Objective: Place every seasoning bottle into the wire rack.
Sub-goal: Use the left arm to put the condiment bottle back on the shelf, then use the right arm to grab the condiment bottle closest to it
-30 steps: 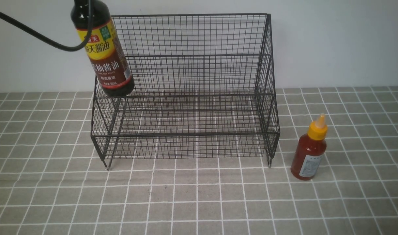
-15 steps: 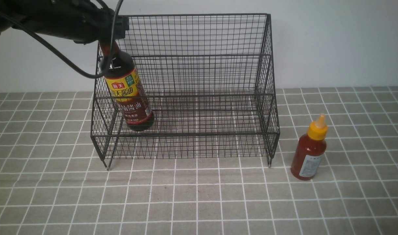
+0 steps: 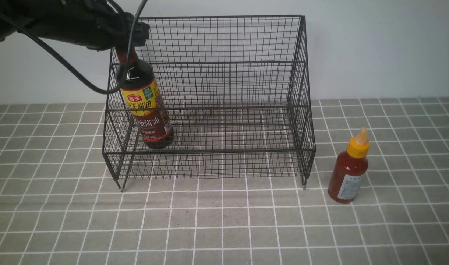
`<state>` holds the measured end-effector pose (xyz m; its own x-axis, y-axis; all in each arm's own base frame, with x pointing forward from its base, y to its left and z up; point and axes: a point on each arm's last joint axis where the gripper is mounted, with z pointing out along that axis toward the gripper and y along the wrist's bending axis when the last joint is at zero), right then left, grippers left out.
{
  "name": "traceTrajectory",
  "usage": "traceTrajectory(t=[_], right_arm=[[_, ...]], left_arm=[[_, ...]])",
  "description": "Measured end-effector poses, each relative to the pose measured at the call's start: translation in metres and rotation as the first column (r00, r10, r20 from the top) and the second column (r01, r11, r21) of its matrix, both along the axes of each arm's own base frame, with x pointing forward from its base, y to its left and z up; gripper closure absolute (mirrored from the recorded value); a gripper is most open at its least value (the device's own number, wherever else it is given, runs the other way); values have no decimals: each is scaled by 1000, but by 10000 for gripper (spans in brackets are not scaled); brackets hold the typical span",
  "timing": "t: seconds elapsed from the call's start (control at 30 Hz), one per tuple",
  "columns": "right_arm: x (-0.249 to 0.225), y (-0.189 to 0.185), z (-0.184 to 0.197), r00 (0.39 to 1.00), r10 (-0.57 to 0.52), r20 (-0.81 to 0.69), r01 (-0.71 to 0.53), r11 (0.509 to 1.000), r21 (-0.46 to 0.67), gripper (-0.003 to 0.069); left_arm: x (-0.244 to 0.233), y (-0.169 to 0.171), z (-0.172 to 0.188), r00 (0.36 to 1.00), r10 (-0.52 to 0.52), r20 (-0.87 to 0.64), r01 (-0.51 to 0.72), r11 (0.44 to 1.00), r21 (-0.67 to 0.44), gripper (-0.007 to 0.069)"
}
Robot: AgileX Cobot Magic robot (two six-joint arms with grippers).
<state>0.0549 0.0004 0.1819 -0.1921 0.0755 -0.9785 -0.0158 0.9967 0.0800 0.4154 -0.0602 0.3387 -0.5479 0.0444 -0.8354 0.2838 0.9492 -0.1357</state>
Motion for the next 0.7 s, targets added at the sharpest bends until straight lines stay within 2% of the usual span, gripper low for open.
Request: traceTrajectory(t=[0.1,0.23,0.4,0.6,0.7], right_arm=[[0,0,0,1000,0,0,0,1000,0,673],[0,0,0,1000,0,0,0,1000,0,673],[0,0,0,1000,0,0,0,1000,0,673],[0,0,0,1000,0,0,0,1000,0,673],[0,0,0,1000,0,0,0,1000,0,673]], left_arm=[[0,-1,1,1000,2,0,-2,1000,-19,211],[0,-1,1,1000,4,-2,-4,999,-36,170],[-8,-2,16,1000,6,31,-4,998,-64,166],[-43,1,68,988,1,153,12,997,-82,171],[-66,1,92,982,-24,185,40,996,-81,221]])
